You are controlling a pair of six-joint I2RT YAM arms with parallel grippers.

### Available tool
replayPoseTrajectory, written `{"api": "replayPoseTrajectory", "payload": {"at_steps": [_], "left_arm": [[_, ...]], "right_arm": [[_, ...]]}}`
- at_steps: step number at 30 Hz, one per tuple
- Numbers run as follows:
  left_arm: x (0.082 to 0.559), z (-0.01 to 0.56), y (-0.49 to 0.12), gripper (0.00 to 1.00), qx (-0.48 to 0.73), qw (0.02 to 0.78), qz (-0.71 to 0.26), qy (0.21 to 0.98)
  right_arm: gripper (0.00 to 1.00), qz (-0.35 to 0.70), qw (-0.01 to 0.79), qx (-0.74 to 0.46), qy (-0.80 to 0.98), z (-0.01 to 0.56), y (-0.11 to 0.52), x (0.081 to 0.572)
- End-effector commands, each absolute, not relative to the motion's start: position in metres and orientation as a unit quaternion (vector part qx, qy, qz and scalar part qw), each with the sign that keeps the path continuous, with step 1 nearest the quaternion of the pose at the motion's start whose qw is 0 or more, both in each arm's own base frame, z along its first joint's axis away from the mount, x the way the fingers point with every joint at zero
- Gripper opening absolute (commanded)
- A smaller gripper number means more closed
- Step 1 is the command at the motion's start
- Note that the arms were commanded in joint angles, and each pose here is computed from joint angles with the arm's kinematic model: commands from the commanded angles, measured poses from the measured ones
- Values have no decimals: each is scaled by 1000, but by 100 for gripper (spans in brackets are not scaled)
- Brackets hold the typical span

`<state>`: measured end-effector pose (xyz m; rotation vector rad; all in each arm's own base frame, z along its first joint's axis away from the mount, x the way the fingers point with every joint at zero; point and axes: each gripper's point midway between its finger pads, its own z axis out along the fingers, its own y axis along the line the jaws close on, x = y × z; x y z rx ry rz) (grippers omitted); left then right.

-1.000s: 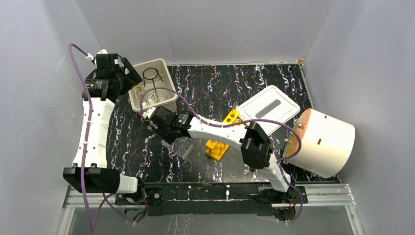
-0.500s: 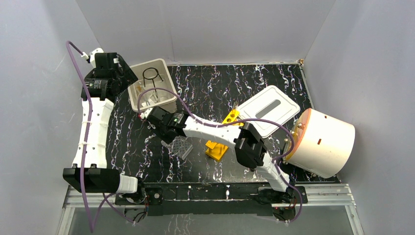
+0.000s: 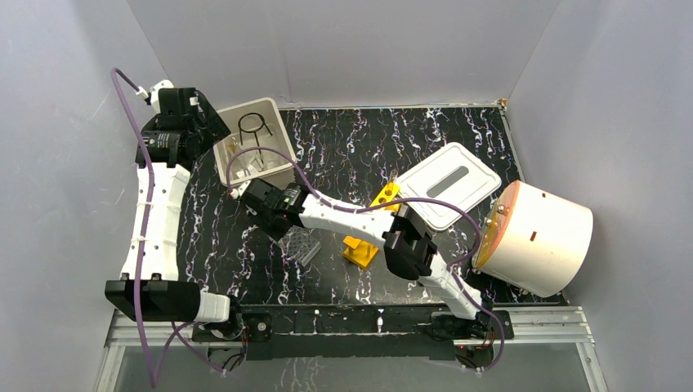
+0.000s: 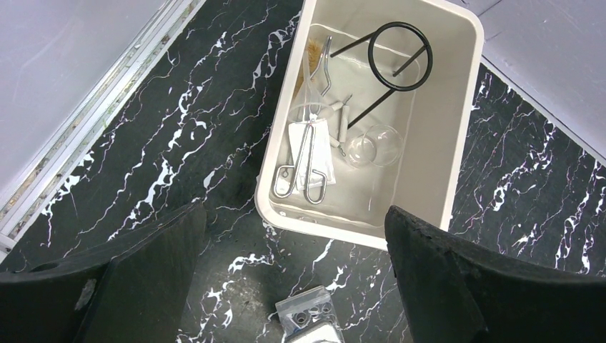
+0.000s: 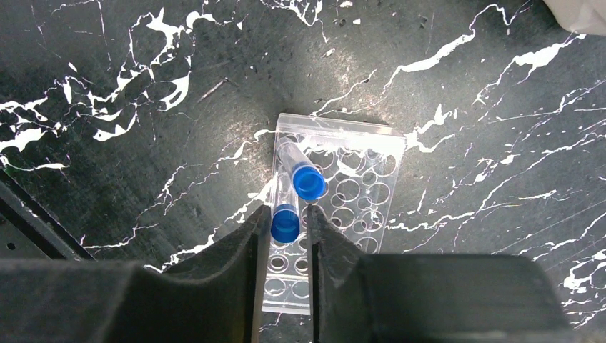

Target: Organize the chemistry lab equipment

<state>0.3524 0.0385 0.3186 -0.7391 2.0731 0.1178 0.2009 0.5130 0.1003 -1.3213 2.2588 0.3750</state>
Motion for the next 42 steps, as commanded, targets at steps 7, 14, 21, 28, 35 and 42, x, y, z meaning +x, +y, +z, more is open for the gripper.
{"api": "replayPoseTrajectory", "payload": {"at_steps": [7,14,21,28,35,42], "left_arm": [[351,322,40,96,-295,455,52,839],[354,324,31,96,-280,457,29,844],[353,332,31,96,-279,465,26,840],[350,340,36,96,-285,473,36,833],[348,341,37,97,-287,475,38,831],[351,337,25,97,-269,471,7,840]], "right_arm": [[46,156,267,-462,831,127,525,205],[58,183,281,-448,829,158,527,202],[64,224,313,-417,823,202,520,205],[68,273,346,-370,818,230,499,214],[68,279,361,-313,833,245,471,242],[68,231,409,-203,859,275,395,323]]}}
